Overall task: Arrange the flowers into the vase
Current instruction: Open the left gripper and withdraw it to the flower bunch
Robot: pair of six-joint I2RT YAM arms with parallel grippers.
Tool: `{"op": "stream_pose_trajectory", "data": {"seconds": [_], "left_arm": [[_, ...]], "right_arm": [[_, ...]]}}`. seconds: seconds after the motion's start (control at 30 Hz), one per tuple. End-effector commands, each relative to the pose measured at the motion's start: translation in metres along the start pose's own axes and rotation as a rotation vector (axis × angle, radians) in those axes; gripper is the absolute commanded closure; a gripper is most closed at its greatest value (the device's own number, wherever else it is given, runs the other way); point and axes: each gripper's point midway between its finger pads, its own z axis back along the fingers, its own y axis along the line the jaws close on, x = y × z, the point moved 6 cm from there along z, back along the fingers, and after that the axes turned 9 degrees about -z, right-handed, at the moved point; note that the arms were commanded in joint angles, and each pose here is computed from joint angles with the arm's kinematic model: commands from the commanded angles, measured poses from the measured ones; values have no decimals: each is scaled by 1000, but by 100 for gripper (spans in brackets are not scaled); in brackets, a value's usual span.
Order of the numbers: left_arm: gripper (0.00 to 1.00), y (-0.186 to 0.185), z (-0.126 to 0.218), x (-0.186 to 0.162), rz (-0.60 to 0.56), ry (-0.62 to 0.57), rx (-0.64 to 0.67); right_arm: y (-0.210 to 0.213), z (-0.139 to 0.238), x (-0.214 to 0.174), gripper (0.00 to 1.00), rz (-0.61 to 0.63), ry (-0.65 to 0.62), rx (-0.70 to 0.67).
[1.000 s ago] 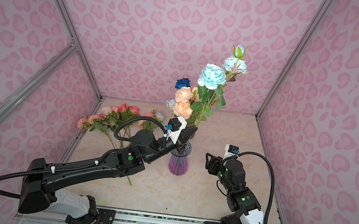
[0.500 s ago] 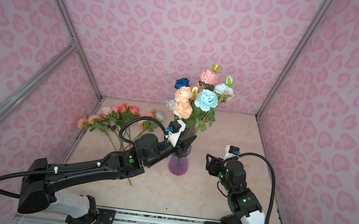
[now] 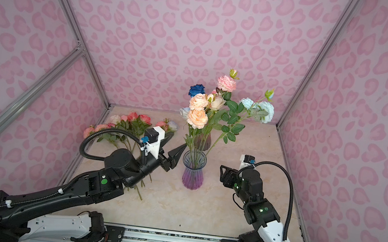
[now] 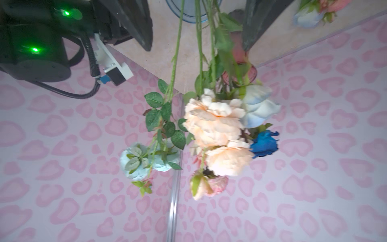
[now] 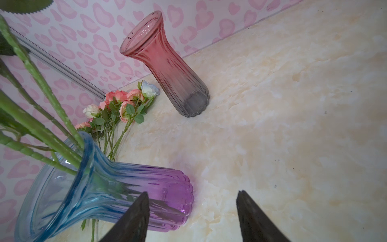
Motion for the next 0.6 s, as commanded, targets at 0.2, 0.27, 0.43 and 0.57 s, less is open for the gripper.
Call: {"op": "stream_pose_trajectory", "data": {"seconds": [0.2, 0.27, 0.43, 0.57], "left_arm": [[24, 159, 40, -117, 304, 468, 669], [27, 189, 37, -154, 378, 612, 734], [49, 216, -1, -234, 415, 945, 730], [50, 241, -2, -261, 492, 997, 837]], "right_arm": [[-8, -1, -13, 31, 8, 10, 6], [-10, -3, -15, 32, 7, 14, 3], [-10, -9, -16, 32, -6, 19, 4], [-10, -15, -19, 32, -14, 33, 14]]}}
